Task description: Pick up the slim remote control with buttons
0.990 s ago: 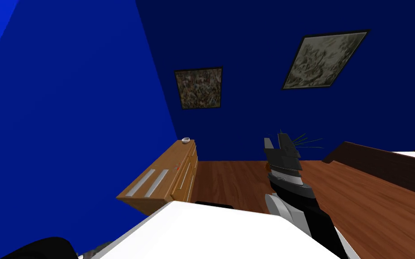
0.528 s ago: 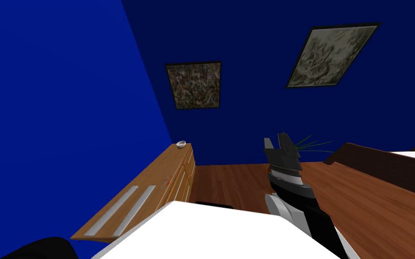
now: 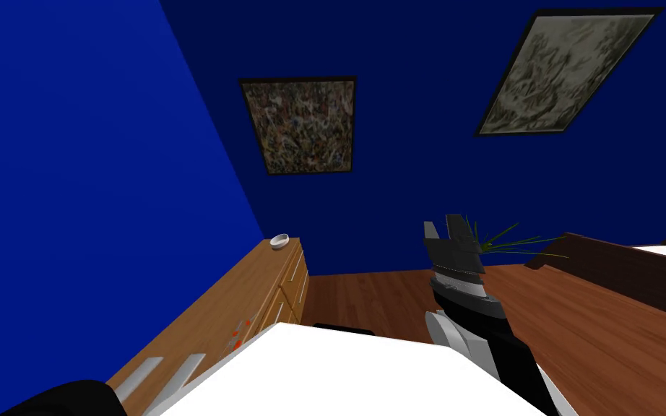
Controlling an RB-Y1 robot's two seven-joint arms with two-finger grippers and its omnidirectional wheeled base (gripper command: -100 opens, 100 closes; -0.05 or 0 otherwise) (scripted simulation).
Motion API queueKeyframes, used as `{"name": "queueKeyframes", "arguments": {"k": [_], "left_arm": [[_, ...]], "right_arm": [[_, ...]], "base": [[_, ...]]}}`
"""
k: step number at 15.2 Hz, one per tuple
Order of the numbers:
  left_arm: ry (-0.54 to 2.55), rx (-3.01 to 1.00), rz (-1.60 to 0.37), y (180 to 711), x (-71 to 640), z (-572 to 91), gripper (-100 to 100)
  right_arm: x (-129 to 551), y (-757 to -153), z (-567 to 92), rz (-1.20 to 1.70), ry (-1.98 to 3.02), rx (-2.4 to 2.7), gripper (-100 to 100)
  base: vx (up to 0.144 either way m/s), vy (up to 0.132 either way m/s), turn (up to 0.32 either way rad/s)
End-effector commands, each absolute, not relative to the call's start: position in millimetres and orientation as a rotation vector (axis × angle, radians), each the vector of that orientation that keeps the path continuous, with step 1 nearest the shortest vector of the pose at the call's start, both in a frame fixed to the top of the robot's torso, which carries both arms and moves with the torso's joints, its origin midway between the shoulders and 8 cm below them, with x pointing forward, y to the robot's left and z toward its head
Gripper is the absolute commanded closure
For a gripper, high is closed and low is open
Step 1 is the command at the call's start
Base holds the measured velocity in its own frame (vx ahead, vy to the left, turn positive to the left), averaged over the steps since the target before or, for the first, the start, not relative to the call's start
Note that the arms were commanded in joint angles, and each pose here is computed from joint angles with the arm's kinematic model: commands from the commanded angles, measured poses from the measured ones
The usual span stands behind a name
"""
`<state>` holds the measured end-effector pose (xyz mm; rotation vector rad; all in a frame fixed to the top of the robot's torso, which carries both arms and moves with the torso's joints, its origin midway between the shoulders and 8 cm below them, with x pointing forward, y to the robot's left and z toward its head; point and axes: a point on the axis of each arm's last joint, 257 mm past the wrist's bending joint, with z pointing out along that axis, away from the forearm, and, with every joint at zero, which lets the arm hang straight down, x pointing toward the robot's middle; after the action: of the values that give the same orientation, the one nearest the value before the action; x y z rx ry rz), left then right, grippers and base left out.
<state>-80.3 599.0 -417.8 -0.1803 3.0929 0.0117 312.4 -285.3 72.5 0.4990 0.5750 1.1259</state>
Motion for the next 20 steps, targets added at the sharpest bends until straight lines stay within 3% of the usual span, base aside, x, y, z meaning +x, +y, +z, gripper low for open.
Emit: {"name": "queueKeyframes", "arguments": {"k": [1,3,5,14,20], "left_arm": [[3.117,-0.181,0.024,602,-94,-418,-100],[3.129,-0.19,0.02,598,-103,-422,-100],[3.089,-0.198,-0.014,601,-82,-427,-100],[3.057,-0.244,0.02,631,-66,-431,-100],[3.049,-0.284,0.054,650,-64,-431,-100]], "right_arm": [[312,-285,73,1.126,0.575,0.499,0],[312,-285,72,1.126,0.575,0.499,0],[312,-285,73,1.126,0.575,0.499,0],[313,-285,73,1.127,0.575,0.499,0],[313,-285,73,1.126,0.575,0.499,0]], "base": [[0.253,0.005,-0.026],[0.275,0.03,-0.031],[0.069,-0.002,-0.104],[-0.119,-0.038,-0.134],[-0.061,-0.021,-0.073]]}}
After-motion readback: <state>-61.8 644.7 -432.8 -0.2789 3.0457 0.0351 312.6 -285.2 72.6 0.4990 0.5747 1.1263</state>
